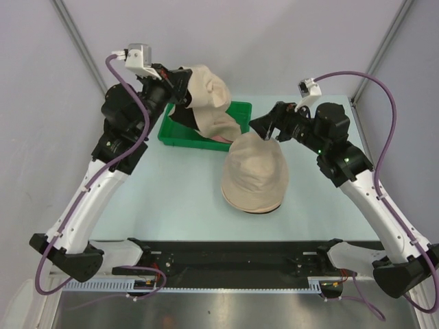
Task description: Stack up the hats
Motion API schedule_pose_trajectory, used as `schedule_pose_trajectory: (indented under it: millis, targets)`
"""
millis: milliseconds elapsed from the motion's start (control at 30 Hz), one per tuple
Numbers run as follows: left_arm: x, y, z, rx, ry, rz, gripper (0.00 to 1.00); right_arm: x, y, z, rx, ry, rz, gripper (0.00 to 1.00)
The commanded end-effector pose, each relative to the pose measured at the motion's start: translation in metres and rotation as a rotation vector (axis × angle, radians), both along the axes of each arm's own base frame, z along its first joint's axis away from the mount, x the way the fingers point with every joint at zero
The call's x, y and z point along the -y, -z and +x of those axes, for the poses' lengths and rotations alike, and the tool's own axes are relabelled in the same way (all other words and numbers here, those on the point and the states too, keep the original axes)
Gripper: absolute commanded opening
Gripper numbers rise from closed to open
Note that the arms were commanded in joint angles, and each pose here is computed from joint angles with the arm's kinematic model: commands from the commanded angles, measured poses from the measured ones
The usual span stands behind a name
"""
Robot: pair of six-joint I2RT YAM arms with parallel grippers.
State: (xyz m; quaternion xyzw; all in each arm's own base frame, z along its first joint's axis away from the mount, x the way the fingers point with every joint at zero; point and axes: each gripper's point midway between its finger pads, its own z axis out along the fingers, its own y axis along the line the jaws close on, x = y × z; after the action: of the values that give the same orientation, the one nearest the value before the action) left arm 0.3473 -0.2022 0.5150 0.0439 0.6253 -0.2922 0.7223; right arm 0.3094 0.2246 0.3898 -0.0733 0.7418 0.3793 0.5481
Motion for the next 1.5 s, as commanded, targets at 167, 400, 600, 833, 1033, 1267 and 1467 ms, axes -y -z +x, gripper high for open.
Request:
schedule_pose_trajectory:
  millis: [167, 400, 600, 833, 1033, 1267, 1467]
  targets:
    - [-0.024, -0.029, -0.035, -0.104, -0.181, -0.310, 0.00, -0.022, -0.055, -0.047, 0.214, -0.120, 0.033, 0.87]
    - [0.005, -0.036, -0.059, -0.133, -0.165, -0.374, 0.00, -0.049, -0.072, -0.076, 0.277, -0.225, 0.029, 0.87]
    - [0.025, -0.046, -0.073, -0.182, -0.094, -0.473, 0.00, -0.070, -0.068, -0.088, 0.279, -0.275, 0.007, 0.86]
    - [0.030, -0.051, -0.082, -0.225, -0.037, -0.611, 0.00, -0.070, -0.064, -0.090, 0.288, -0.242, -0.022, 0.85]
    - [0.038, -0.050, -0.085, -0.262, -0.022, -0.695, 0.00, -0.060, -0.079, -0.082, 0.325, -0.081, -0.015, 0.84]
    - [0.061, -0.036, -0.083, -0.319, -0.033, -0.713, 0.00, -0.056, -0.109, -0.079, 0.396, 0.081, -0.025, 0.84]
    - [0.071, -0.024, -0.080, -0.342, -0.061, -0.707, 0.00, -0.049, -0.131, -0.079, 0.399, 0.142, -0.001, 0.84]
